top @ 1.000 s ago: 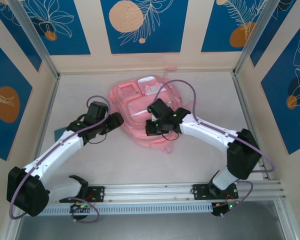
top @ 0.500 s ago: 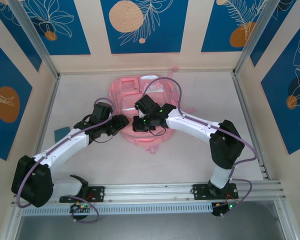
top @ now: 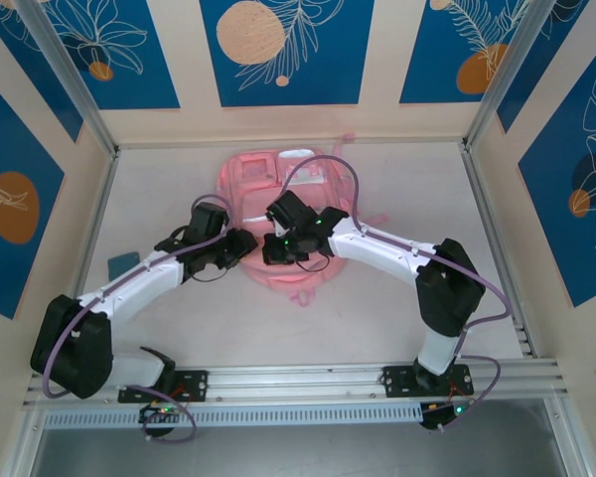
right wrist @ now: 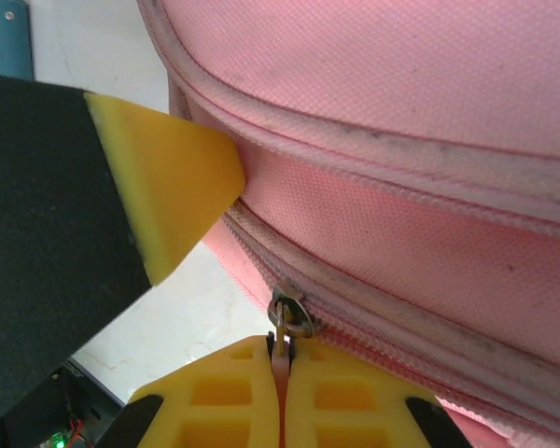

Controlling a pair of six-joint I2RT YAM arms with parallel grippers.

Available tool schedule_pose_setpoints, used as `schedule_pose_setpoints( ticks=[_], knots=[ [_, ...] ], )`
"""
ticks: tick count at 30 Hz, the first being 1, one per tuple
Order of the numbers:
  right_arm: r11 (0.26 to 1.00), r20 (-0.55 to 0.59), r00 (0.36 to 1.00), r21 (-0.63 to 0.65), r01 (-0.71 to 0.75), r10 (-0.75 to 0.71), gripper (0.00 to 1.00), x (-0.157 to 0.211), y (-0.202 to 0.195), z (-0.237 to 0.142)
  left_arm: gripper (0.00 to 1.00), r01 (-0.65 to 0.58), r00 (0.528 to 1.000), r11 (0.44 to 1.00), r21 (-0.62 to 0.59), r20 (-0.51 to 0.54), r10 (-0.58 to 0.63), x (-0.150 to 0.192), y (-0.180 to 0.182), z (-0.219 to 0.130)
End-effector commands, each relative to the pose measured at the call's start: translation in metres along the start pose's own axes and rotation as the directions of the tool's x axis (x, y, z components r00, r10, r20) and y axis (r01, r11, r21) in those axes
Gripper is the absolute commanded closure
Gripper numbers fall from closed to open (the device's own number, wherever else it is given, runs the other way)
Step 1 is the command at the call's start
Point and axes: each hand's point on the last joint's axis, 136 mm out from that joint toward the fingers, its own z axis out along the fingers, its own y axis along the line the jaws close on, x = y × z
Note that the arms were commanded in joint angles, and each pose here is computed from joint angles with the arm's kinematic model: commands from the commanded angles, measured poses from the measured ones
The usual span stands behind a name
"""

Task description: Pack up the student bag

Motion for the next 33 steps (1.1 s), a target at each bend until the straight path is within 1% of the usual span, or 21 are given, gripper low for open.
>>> schedule_pose_setpoints(
  ticks=[1, 5, 7, 12, 16, 19, 21, 25, 27, 28, 30, 33],
  knots=[
    [0.999, 0.028, 0.998, 0.017, 0.052, -0.052, 1.00, 0.005, -0.001, -0.020, 0.78, -0.007, 1.000, 0.999, -0.043, 0.031, 0.008, -0.009, 0.006, 0.003],
    [0.995, 0.052, 0.998, 0.093, 0.039, -0.044, 1.00, 0.010, -0.027, -0.033, 0.88, -0.025, 0.999, 0.996, -0.080, 0.028, 0.027, -0.009, 0.014, 0.005],
    [0.991, 0.065, 0.998, 0.132, 0.016, -0.025, 1.00, 0.012, -0.047, -0.039, 0.91, -0.033, 0.999, 0.995, -0.098, 0.030, 0.036, -0.008, 0.018, 0.005],
    [0.967, 0.104, 0.993, 0.238, -0.086, 0.063, 1.00, 0.013, -0.111, -0.058, 0.93, -0.050, 0.998, 0.989, -0.141, 0.040, 0.056, -0.009, 0.027, 0.001],
    [0.947, 0.168, 0.975, 0.262, -0.184, 0.143, 1.00, 0.002, -0.149, -0.079, 0.94, -0.069, 0.996, 0.984, -0.161, 0.047, 0.078, -0.010, 0.030, -0.004],
    [0.936, 0.191, 0.966, 0.271, -0.223, 0.174, 1.00, -0.007, -0.159, -0.090, 0.94, -0.071, 0.996, 0.983, -0.170, 0.046, 0.080, -0.010, 0.032, -0.006],
    [0.944, 0.189, 0.969, 0.260, -0.202, 0.156, 1.00, -0.011, -0.152, -0.092, 0.94, -0.075, 0.995, 0.980, -0.184, 0.048, 0.085, -0.010, 0.034, -0.008],
    [0.976, 0.158, 0.985, 0.198, -0.094, 0.063, 1.00, -0.009, -0.119, -0.085, 0.84, -0.086, 0.991, 0.966, -0.242, 0.079, 0.108, -0.017, 0.042, -0.021],
    [0.987, 0.137, 0.991, 0.159, -0.013, -0.009, 1.00, -0.006, -0.095, -0.078, 0.70, -0.068, 0.990, 0.954, -0.291, 0.100, 0.101, -0.022, 0.050, -0.033],
    [0.990, 0.129, 0.991, 0.141, 0.019, -0.038, 1.00, -0.005, -0.085, -0.075, 0.64, -0.046, 0.991, 0.952, -0.301, 0.106, 0.082, -0.023, 0.053, -0.038],
    [0.992, 0.112, 0.989, 0.089, 0.085, -0.095, 1.00, -0.005, -0.060, -0.067, 0.51, -0.008, 0.992, 0.958, -0.288, 0.117, 0.044, -0.027, 0.055, -0.046],
    [0.991, 0.096, 0.986, 0.035, 0.132, -0.135, 1.00, -0.012, -0.030, -0.057, 0.43, 0.023, 0.990, 0.965, -0.262, 0.143, 0.015, -0.030, 0.051, -0.057]
  ],
)
